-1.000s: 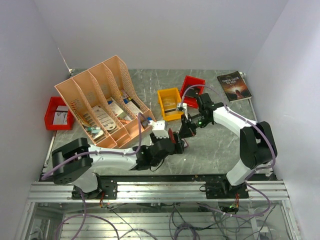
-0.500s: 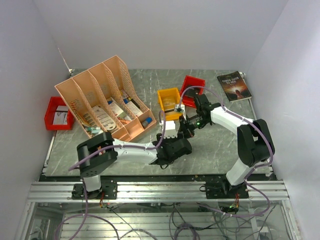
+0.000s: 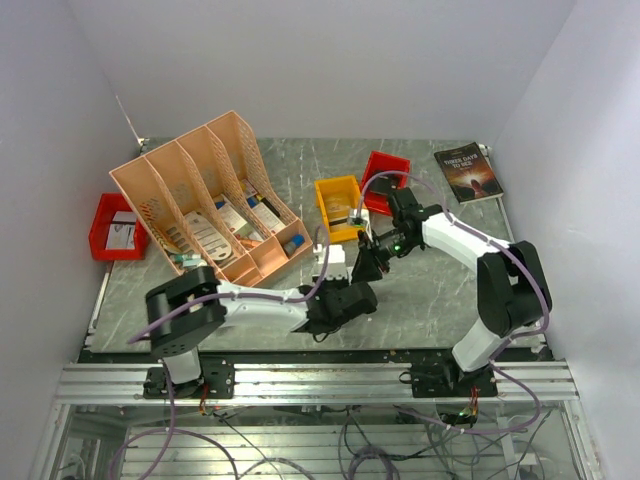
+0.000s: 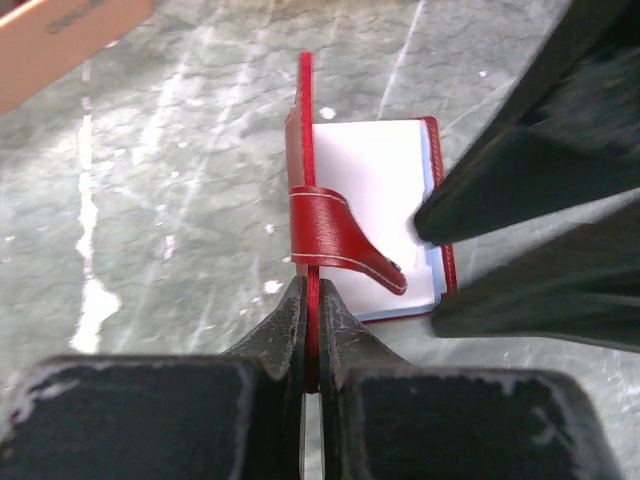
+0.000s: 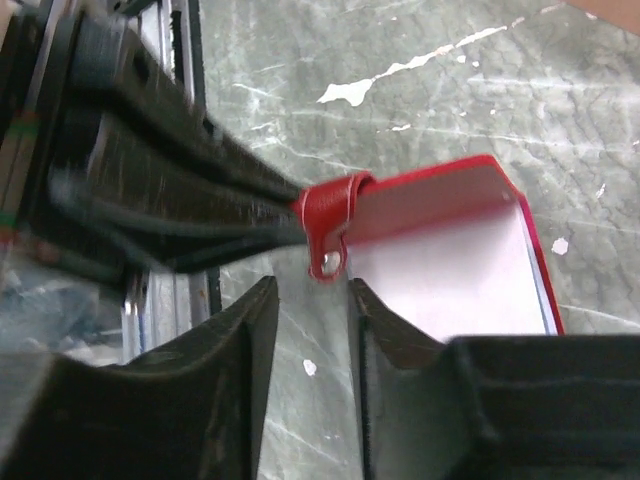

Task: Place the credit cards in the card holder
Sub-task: Open the card holder at the center of the board.

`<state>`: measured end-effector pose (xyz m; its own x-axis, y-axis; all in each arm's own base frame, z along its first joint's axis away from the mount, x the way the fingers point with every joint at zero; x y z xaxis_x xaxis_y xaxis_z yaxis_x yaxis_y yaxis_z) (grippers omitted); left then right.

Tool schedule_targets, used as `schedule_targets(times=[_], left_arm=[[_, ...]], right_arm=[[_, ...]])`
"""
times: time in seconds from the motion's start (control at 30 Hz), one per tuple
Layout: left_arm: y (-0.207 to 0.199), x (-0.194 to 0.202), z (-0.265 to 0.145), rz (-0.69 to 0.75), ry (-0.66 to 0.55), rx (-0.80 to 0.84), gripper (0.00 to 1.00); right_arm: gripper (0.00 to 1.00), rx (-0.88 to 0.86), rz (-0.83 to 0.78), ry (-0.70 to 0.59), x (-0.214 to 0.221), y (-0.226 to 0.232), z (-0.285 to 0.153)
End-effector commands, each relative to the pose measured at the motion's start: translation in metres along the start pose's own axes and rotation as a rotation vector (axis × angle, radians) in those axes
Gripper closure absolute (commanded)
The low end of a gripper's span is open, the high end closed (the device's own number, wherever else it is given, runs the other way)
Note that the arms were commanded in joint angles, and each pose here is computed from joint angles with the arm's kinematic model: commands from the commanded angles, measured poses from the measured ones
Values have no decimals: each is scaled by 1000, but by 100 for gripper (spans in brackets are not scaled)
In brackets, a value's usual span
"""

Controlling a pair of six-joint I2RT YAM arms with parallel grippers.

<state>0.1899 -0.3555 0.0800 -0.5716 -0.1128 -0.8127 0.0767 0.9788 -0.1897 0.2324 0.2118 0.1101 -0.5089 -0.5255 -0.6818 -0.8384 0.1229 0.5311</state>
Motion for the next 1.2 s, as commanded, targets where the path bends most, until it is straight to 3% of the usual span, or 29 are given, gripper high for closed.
schedule_targets(times=[0.0,0.33,0.53,0.63,0.83,1.17], left_arm=[[10,-28,-19,-63,-82,76,93],[9,-61,-61,64,-237,558,93],[16,-79,-65,-2,-171,819,93],[20,-84,-67,-44,-115,935,93],[26,-82,-72,-112,-18,1073,93],[25,-78,-81,-202,52,1227,93]], right_arm=[[62,1,-104,-49,-16,18,-20],[56,45,-228,-131,-25,31,-51],[34,116,-342,-168,-25,38,-57],[29,142,-417,-167,-15,39,-55],[27,124,-723,-109,12,46,-56],[29,338,-679,-29,22,14,-81]])
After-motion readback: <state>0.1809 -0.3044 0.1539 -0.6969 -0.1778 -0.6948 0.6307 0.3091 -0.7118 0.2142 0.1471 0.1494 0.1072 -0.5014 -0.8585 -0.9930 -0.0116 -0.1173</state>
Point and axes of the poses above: each gripper's point midway between its finger pads, its own z axis out along the fingers, its own y axis along the line the jaws close on, x = y × z, the point moved 3 cm from there along -z, back along the fingers, and after that the axes turned 3 degrees about z, right-handed, at the moved point
